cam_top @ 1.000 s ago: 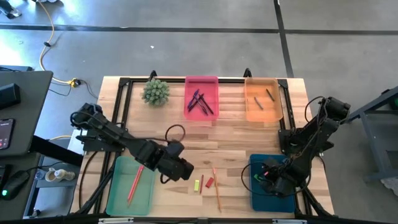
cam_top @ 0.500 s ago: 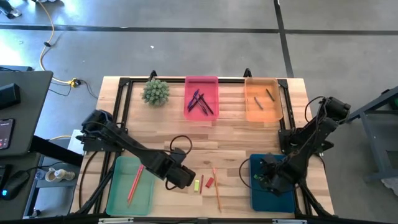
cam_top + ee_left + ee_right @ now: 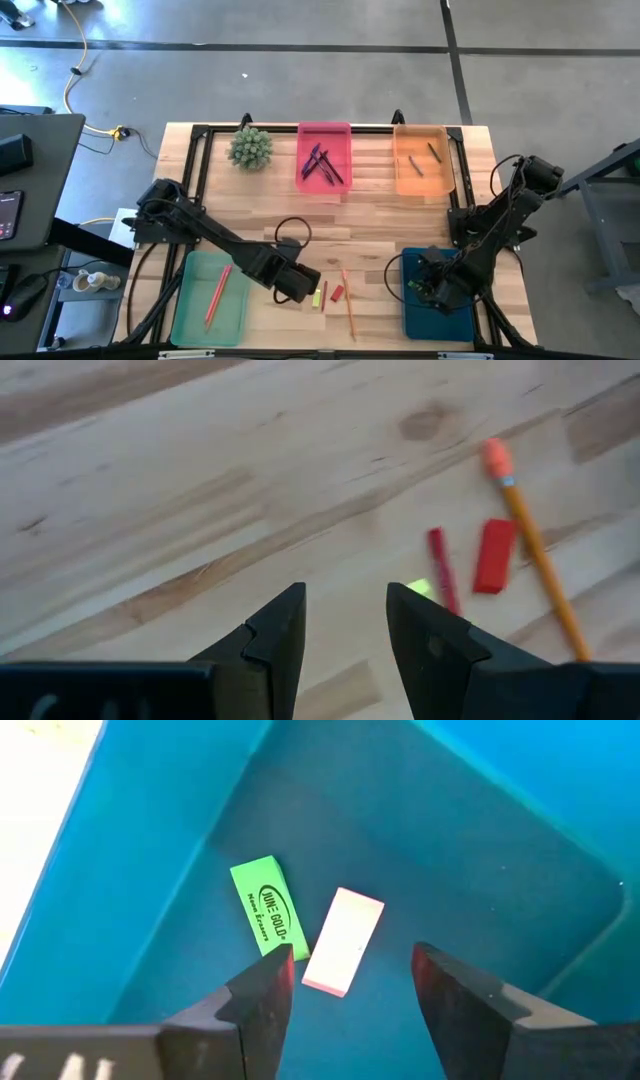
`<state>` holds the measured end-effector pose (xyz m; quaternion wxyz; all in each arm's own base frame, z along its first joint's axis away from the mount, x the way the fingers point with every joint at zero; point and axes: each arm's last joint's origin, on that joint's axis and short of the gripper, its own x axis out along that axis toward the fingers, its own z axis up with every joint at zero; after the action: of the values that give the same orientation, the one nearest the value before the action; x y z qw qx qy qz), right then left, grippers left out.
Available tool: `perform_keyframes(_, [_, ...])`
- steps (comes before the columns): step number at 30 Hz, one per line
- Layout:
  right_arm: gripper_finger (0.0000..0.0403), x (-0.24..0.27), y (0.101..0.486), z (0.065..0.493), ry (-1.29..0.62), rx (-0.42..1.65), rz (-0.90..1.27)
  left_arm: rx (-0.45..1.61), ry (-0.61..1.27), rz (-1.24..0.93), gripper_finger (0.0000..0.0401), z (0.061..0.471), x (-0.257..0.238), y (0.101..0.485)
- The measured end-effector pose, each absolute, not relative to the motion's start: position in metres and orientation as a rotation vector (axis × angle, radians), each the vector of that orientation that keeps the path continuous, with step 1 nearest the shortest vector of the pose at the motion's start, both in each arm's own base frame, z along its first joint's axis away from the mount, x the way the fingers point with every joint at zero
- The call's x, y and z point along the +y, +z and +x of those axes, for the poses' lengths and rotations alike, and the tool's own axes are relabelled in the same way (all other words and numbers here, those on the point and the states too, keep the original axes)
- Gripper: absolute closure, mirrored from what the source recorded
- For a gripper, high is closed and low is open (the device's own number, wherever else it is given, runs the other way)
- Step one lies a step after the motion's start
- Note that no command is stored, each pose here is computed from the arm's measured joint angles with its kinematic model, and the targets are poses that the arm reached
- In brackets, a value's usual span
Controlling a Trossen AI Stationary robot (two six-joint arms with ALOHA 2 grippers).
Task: Sort crayons/erasers/pens/pencils in bins
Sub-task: Put the light green eraser into the blue bin
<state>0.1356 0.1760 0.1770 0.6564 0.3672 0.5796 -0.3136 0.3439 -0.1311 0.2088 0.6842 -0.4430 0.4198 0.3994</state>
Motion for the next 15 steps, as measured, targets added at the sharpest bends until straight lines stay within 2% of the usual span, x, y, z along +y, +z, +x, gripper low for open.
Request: perform_keyframes(15, [0.0206,0.176,0.177,0.136,-0.71,1.313,0.832,0.713,0.652,-0.958,0.0272,0.379,-0.128,0.289])
